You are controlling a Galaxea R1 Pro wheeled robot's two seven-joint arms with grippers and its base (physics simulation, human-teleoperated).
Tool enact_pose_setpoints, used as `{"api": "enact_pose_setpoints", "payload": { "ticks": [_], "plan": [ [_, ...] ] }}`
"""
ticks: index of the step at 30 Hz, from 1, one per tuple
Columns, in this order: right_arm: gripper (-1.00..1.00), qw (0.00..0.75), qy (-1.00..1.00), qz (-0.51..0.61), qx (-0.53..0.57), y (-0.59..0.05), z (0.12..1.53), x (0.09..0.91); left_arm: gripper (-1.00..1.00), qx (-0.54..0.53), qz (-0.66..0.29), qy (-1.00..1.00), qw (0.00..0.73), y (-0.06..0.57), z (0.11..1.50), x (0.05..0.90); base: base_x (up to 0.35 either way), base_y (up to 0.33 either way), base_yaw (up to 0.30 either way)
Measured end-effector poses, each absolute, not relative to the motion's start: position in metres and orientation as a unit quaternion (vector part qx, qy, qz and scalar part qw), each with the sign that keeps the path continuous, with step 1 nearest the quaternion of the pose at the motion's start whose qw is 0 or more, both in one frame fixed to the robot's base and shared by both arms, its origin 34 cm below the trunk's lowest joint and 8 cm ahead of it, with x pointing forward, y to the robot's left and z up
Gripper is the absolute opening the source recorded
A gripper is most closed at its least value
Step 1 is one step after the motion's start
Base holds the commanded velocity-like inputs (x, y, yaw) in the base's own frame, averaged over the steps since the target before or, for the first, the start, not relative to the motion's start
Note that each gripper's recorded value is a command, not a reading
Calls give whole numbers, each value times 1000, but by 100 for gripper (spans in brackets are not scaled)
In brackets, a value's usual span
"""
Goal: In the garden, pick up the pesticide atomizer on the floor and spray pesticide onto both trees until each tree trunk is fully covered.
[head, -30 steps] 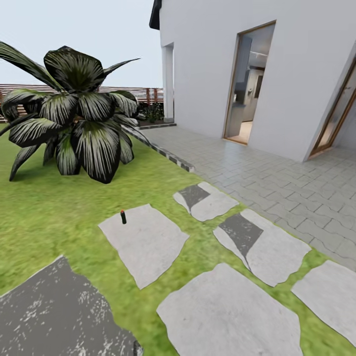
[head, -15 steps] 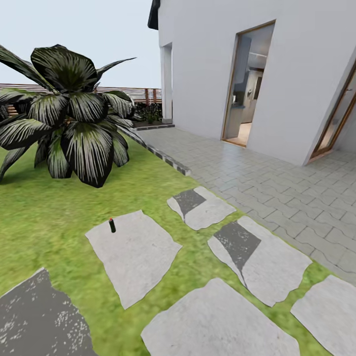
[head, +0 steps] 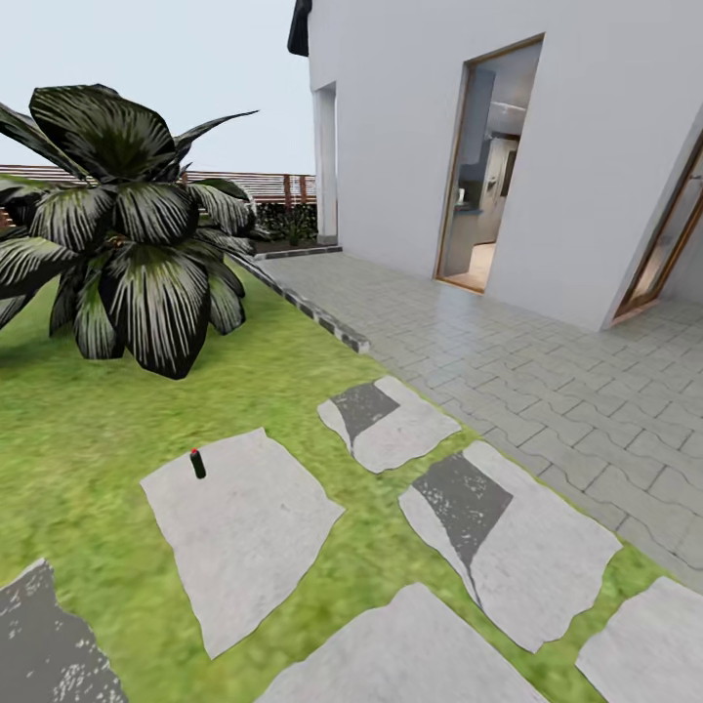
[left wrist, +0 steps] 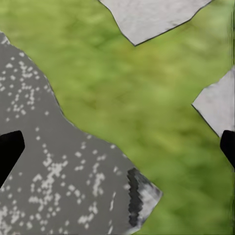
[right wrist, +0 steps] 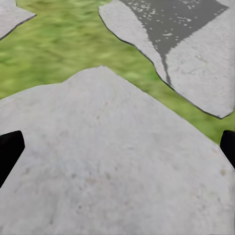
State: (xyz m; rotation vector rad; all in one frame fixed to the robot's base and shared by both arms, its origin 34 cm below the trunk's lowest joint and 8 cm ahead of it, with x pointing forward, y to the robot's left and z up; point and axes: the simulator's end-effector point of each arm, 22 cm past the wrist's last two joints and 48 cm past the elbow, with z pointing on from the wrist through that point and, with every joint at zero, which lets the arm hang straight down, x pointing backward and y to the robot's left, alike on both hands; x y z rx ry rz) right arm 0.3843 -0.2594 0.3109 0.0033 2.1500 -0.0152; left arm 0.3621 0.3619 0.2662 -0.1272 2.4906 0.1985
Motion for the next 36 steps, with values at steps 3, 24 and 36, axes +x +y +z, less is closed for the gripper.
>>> {"api": "enact_pose_setpoints", "payload": {
  "ticks": [3, 24, 36],
  "plan": [
    [100, 476, 880, -6, 1, -259, 311, 384, 100, -48, 75, 945, 315, 362, 266, 362, 322, -117, 0],
    [100, 475, 880, -6, 1, -259, 311, 384, 100, -48, 75, 945, 315, 362, 266, 362, 323, -116, 0],
    [100, 475, 880, -5, 1, -258, 311, 384, 100, -48, 75, 945, 315, 362, 266, 363, 323, -116, 0]
  ]
}}
